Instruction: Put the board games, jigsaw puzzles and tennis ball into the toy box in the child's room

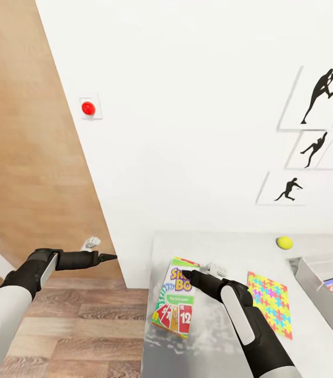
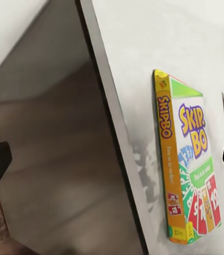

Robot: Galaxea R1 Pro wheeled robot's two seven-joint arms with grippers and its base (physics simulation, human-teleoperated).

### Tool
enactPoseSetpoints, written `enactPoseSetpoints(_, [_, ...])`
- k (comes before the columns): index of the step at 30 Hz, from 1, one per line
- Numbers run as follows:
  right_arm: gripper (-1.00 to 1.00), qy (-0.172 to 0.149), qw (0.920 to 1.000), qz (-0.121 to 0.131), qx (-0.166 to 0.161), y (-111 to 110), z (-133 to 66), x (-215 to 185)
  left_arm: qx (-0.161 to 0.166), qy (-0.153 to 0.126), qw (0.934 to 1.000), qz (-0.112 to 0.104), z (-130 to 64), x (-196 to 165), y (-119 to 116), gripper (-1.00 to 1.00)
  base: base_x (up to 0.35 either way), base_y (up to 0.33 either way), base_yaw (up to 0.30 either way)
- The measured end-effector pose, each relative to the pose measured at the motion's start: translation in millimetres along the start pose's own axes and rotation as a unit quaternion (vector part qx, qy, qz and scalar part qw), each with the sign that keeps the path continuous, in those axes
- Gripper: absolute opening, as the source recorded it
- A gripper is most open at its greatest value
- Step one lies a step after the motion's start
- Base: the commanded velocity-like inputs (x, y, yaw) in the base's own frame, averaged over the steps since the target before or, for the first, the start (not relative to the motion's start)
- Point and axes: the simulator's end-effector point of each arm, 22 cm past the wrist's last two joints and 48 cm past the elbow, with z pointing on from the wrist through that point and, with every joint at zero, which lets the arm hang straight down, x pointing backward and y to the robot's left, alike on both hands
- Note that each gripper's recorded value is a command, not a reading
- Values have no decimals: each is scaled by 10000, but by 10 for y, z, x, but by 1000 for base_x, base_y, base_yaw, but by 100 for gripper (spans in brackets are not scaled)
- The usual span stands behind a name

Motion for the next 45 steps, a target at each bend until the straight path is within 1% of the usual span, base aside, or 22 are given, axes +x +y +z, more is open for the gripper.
enactPoseSetpoints(45, [100,313,9993,146,126,-197,225,272,-19,217,9994,-257,211,256,265,100,0,0,0])
